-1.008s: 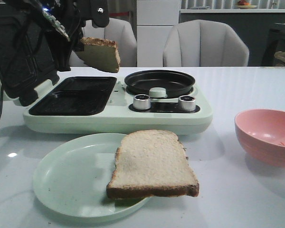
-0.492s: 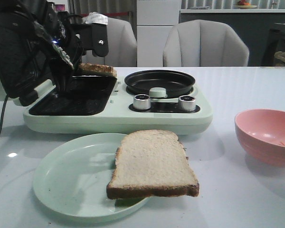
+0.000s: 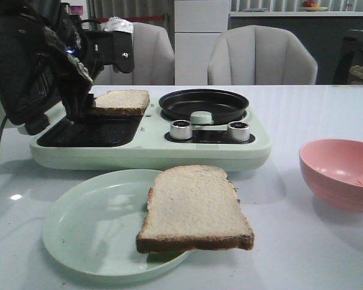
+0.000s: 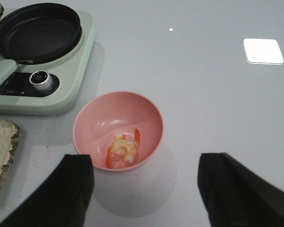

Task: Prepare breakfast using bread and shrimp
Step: 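Lift the bread with the left gripper and lower it onto the sandwich plate, then open the left gripper and withdraw it from the sandwich maker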

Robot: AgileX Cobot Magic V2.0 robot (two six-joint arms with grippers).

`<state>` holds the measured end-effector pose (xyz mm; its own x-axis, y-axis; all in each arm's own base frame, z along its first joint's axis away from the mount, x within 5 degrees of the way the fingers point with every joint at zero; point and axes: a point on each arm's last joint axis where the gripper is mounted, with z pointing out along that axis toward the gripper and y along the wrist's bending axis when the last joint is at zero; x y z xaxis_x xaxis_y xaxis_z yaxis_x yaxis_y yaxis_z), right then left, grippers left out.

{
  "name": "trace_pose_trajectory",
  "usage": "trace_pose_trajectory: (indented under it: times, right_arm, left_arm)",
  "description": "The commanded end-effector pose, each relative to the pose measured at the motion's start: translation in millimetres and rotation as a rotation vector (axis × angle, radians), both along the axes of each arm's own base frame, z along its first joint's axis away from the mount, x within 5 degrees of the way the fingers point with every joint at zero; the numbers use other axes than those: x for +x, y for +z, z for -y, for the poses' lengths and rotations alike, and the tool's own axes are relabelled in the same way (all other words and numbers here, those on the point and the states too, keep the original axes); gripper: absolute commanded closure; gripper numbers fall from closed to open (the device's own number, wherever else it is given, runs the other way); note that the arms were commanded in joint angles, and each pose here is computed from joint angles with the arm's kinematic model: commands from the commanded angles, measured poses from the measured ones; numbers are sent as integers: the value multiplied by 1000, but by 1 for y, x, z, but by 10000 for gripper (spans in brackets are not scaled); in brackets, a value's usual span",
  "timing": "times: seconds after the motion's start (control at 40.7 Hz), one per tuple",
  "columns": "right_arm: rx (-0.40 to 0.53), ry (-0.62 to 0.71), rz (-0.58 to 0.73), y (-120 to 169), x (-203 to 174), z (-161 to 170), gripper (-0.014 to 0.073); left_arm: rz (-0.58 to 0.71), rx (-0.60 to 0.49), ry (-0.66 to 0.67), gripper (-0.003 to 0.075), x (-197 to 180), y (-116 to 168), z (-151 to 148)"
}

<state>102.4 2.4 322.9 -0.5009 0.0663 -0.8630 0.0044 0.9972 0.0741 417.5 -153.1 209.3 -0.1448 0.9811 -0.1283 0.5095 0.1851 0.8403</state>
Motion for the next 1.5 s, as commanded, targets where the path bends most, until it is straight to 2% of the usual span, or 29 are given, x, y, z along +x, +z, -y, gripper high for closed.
trace_pose_trajectory:
  times: [0.0,0.172,0.393,0.565,0.91,1.254,1.475]
  right_arm:
    - [-5,-8,94,14,5,1,26]
    - [-5,-8,94,14,5,1,26]
    - [-5,-8,94,14,5,1,26]
    - [-5,-8,94,14,5,1,26]
    - [-5,-8,94,14,5,1,26]
    - [-5,-8,94,14,5,1,26]
    - [-5,-8,94,14,5,1,26]
  left_arm:
    - [83,-52,45,218,-8,40,3]
    - [69,-183,83,220,-33,63,13]
    - [7,-372,258,220,-78,103,11]
    - [-126,-466,339,220,-125,124,7]
    - [-361,-840,292,220,-224,153,-12]
    - [-405,-1020,218,221,-302,152,-61]
    - [-360,-1088,172,221,-333,146,-88]
